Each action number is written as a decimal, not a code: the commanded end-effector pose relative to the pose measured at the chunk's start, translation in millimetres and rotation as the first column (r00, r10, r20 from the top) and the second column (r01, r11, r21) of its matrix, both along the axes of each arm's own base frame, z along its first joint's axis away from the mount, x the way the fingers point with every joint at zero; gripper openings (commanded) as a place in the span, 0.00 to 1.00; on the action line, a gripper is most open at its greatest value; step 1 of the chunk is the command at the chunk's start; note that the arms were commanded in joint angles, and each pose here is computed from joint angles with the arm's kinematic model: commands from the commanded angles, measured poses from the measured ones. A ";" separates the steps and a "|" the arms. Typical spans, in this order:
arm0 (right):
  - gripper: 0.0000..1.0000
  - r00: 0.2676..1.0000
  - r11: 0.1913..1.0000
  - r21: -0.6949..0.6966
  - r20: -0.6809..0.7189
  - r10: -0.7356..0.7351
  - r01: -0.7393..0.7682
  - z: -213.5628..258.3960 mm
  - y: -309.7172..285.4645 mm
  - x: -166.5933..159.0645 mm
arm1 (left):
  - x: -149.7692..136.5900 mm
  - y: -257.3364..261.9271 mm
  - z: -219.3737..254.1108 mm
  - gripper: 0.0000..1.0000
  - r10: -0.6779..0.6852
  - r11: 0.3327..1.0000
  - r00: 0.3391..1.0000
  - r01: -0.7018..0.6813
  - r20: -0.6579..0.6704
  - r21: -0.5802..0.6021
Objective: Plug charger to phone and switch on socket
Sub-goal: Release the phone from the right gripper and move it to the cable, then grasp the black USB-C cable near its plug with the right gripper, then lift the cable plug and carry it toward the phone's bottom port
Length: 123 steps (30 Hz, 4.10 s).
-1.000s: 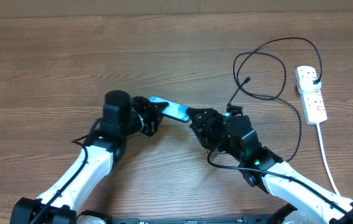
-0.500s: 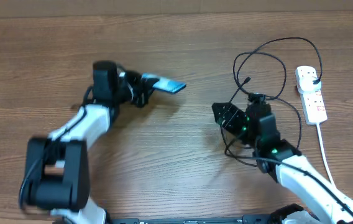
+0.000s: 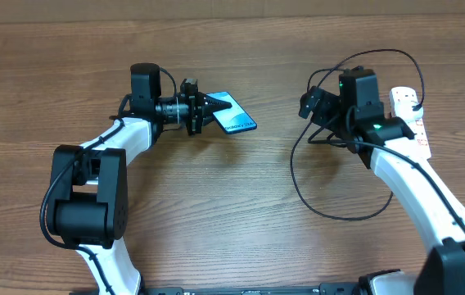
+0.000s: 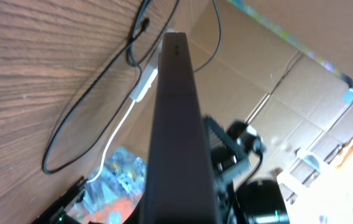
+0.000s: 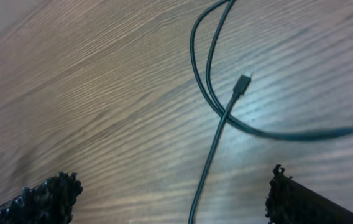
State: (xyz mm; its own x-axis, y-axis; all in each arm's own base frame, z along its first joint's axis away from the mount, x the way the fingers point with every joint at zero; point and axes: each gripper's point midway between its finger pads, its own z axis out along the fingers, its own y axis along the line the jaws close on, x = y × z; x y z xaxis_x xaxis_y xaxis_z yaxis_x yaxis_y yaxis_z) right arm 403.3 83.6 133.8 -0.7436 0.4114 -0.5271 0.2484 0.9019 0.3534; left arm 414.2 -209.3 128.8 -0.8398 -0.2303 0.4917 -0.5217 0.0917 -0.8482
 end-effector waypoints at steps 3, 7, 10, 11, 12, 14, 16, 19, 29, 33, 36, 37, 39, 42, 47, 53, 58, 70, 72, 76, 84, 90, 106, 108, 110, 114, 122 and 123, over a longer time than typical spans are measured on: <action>0.81 0.998 0.999 -0.044 -0.068 0.019 -0.022 -43.1 -0.3 11.5 | -4.4 -4.2 16.2 0.04 -0.063 0.997 0.996 0.066 0.059 -0.040; 0.72 0.990 0.999 -0.011 -0.135 -0.045 0.044 -76.4 0.6 14.6 | -2.9 -4.0 15.1 0.04 -0.057 0.998 0.996 0.059 0.070 -0.032; 0.68 0.989 0.997 0.010 -0.132 -0.074 0.076 -89.0 2.3 23.5 | -2.9 -4.0 15.1 0.04 -0.057 0.998 0.996 0.059 0.070 -0.032; 0.68 0.990 0.997 0.013 -0.120 -0.074 0.077 -89.6 2.9 27.0 | -2.9 -4.0 15.1 0.04 -0.057 0.998 0.996 0.059 0.070 -0.032; 0.66 0.991 0.996 0.014 -0.108 -0.082 0.084 -89.8 2.5 30.5 | -2.9 -4.0 15.1 0.04 -0.057 0.998 0.996 0.059 0.070 -0.032; 0.64 0.990 0.994 0.012 -0.086 -0.108 0.110 -90.1 0.0 36.7 | -2.9 -4.0 15.1 0.04 -0.057 0.998 0.996 0.059 0.070 -0.031; 0.60 0.988 0.991 0.006 -0.083 -0.131 0.132 -93.7 -2.5 38.9 | -2.9 -4.0 15.1 0.04 -0.057 0.998 0.996 0.059 0.070 -0.031; 0.58 0.984 0.989 -0.026 -0.098 -0.150 0.148 -103.4 -8.0 37.5 | -2.9 -4.0 15.1 0.04 -0.057 0.998 0.996 0.059 0.070 -0.031; 0.49 0.971 0.985 -0.011 -0.166 -0.174 0.175 -130.5 -5.7 31.2 | -2.9 -4.0 15.1 0.04 -0.057 0.998 0.996 0.059 0.070 -0.032; 0.38 0.967 0.984 -0.016 -0.182 -0.177 0.177 -142.3 -5.9 30.6 | -2.8 -3.9 15.1 0.04 -0.056 0.998 0.996 0.058 0.070 -0.031; 0.27 0.967 0.984 -0.017 -0.181 -0.177 0.177 -143.1 -5.9 31.0 | -2.8 -3.9 15.1 0.04 -0.056 0.998 0.996 0.058 0.070 -0.032; 0.22 0.968 0.985 -0.018 -0.181 -0.174 0.173 -143.1 -5.8 30.9 | -2.8 -3.9 15.1 0.04 -0.056 0.998 0.996 0.058 0.070 -0.032; 0.09 0.967 0.985 -0.020 -0.185 -0.174 0.173 -143.5 -6.2 30.1 | -2.9 -4.0 15.1 0.04 -0.057 0.998 0.996 0.059 0.070 -0.032; 0.04 0.965 0.986 -0.016 -0.204 -0.168 0.168 -141.2 -5.1 25.4 | -4.3 -4.2 16.2 0.04 -0.065 0.997 0.995 0.068 0.075 -0.037; 0.04 0.978 0.997 -0.014 -0.196 -0.071 0.070 -109.3 0.8 14.8 | -4.9 -4.3 16.6 0.04 -0.070 0.997 0.994 0.074 0.085 -0.038; 0.04 0.977 0.997 0.027 -0.200 0.079 -0.075 -52.4 12.0 -20.7 | -4.9 -4.3 16.6 0.04 -0.070 0.997 0.994 0.074 0.085 -0.038; 0.04 0.941 0.988 -0.011 -0.306 0.146 -0.157 -51.2 5.8 -58.4 | -4.9 -4.3 16.6 0.04 -0.072 0.996 0.993 0.076 0.096 -0.036; 0.42 0.840 0.964 -0.024 -0.497 0.217 -0.264 -116.2 18.4 -133.9 | -4.2 -3.9 16.2 0.04 -0.071 0.997 0.991 0.075 0.110 -0.031; 0.54 0.858 0.964 -0.060 -0.473 0.201 -0.259 -113.9 15.3 -125.7 | -3.8 -3.8 15.9 0.04 -0.068 0.997 0.992 0.072 0.110 -0.030; 0.70 0.881 0.966 -0.103 -0.441 0.171 -0.239 -105.5 10.9 -112.4 | -3.7 -3.8 15.9 0.04 -0.068 0.997 0.992 0.072 0.110 -0.029; 0.76 0.906 0.956 -0.099 -0.361 0.223 -0.275 -97.8 26.9 -94.7 | -3.2 -3.5 15.6 0.04 -0.065 0.997 0.992 0.069 0.110 -0.027; 0.73 0.916 0.941 -0.112 -0.288 0.278 -0.320 -95.1 46.2 -81.0 | -1.2 13.4 28.7 0.04 -0.084 0.993 0.972 0.100 0.221 -0.063; 0.41 0.883 0.933 -0.215 -0.436 0.173 -0.289 -139.2 36.6 -103.5 | 8.3 67.7 39.1 0.04 -0.026 0.993 0.957 0.058 0.290 -0.103; 0.35 0.881 0.932 -0.219 -0.441 0.170 -0.289 -140.4 35.4 -104.9 | 8.3 67.7 39.1 0.06 -0.026 0.993 0.957 0.058 0.290 -0.103; 0.29 0.881 0.932 -0.219 -0.442 0.170 -0.290 -140.6 35.2 -105.3 | 8.4 67.7 39.0 0.06 -0.025 0.993 0.957 0.057 0.290 -0.103; 0.15 0.881 0.932 -0.219 -0.441 0.170 -0.289 -140.4 35.3 -104.9 | 8.4 67.7 39.0 0.08 -0.025 0.993 0.957 0.057 0.289 -0.103; 0.04 0.865 0.950 -0.100 -0.451 0.221 -0.295 -133.0 54.6 -109.6 | 8.4 67.9 39.0 0.04 -0.025 0.993 0.957 0.057 0.290 -0.103; 0.04 0.864 0.951 -0.091 -0.449 0.227 -0.297 -128.8 56.4 -109.5 | 9.3 67.0 38.3 0.04 -0.022 0.994 0.957 0.053 0.289 -0.099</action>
